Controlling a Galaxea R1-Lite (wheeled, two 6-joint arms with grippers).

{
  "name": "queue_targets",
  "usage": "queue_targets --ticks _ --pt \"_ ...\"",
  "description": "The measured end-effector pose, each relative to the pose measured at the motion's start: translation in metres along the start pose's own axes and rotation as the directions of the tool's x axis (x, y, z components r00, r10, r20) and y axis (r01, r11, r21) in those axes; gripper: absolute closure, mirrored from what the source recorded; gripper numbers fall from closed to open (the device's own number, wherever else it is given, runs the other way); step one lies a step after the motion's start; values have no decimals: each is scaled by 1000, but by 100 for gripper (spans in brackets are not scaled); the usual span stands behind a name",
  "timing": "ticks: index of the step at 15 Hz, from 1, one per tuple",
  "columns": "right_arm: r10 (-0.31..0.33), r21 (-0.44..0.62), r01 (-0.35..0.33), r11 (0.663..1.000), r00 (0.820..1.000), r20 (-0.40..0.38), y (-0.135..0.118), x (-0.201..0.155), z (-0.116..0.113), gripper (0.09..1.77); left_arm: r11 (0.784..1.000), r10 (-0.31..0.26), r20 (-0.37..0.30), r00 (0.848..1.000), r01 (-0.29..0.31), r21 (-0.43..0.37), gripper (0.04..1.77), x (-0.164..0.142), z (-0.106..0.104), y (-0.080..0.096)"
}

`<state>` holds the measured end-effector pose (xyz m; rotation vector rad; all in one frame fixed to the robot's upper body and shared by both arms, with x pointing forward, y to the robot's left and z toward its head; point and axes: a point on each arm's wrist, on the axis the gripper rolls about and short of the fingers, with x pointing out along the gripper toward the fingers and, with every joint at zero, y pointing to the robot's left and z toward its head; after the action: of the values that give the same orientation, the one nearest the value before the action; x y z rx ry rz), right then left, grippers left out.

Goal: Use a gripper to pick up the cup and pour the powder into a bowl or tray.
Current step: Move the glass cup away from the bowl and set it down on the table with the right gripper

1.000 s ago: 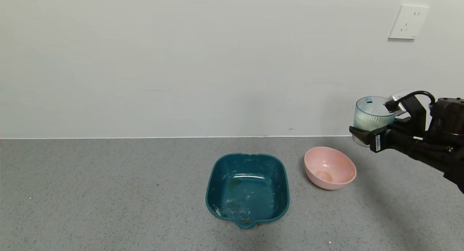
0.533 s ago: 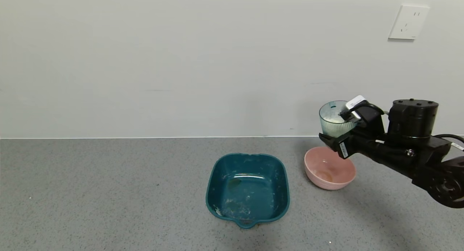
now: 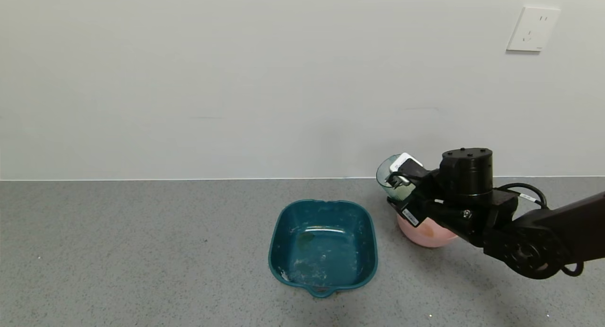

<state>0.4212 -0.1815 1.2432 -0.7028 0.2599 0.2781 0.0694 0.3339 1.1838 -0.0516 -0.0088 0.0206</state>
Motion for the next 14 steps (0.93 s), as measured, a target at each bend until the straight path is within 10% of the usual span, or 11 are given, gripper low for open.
queue_targets --ticks 14 --pt "-175 -383 137 913 982 -66 49 22 38 50 1000 0 0 1000 0 0 9 0 0 0"
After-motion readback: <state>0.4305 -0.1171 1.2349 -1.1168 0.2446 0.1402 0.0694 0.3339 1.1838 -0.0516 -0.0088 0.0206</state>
